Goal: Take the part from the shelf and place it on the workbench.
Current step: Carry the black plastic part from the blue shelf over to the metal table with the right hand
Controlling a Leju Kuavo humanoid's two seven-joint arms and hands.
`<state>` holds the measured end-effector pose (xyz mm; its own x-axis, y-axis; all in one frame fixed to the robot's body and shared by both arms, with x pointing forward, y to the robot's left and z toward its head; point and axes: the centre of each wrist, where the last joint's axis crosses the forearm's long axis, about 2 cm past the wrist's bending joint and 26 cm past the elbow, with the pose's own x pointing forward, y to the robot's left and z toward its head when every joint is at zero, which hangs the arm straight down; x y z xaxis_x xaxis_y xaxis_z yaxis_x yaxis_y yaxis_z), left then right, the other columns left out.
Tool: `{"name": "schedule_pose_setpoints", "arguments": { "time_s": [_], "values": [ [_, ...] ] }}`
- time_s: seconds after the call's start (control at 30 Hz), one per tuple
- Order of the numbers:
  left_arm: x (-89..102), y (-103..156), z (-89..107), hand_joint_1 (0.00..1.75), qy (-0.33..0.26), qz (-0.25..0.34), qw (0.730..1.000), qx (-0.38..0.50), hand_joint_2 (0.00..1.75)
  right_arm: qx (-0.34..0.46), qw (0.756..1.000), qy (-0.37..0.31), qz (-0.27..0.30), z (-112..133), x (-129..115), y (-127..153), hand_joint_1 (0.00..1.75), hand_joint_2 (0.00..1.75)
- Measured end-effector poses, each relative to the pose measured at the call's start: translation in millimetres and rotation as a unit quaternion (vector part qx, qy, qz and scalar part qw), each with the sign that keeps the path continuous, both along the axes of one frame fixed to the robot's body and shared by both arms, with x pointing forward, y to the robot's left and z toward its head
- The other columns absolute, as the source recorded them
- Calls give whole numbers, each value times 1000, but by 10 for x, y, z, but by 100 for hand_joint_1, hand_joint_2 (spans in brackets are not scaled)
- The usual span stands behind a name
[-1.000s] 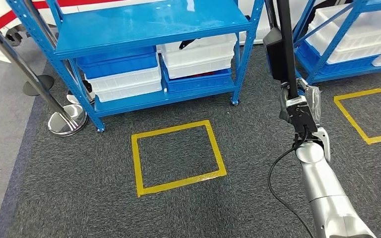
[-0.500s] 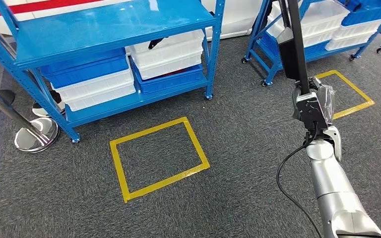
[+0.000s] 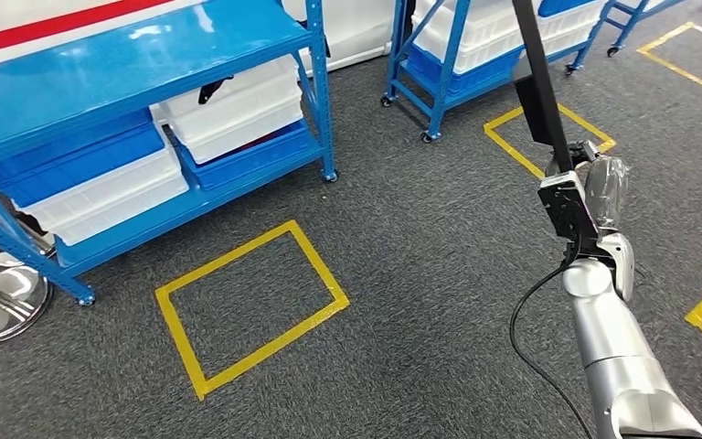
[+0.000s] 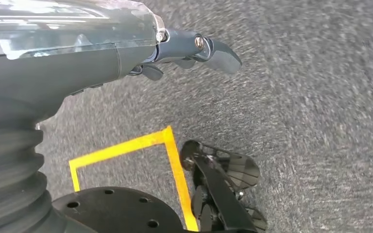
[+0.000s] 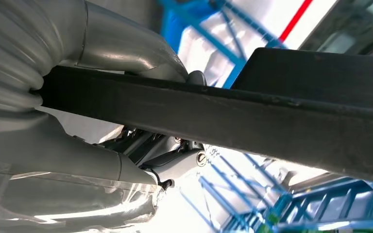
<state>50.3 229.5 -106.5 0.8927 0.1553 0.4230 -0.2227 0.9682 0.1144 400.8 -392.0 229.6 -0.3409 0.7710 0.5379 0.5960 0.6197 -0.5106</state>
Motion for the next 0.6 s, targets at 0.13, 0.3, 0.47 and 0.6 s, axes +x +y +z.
{"name": "schedule_pose_setpoints", "arguments": {
  "time_s": [0.13, 0.3, 0.47, 0.6],
  "values": [
    [-4, 34, -4, 0, 5, 2, 1000, 4, 175, -24, 1000, 10, -11, 18, 14, -3, 175, 175],
    [5, 4, 0, 0, -1, 7, 1000, -1, 175, -101, 993, 32, -58, 20, 49, -124, 175, 175],
    [-14, -2, -2, 0, -2, 7, 1000, -2, 175, -126, 988, 42, -83, -16, 64, -183, 175, 175],
    [-7, -22, 2, 0, -2, 9, 1000, -4, 175, -143, 984, 45, -93, 27, 78, -271, 175, 175]
  ]
}}
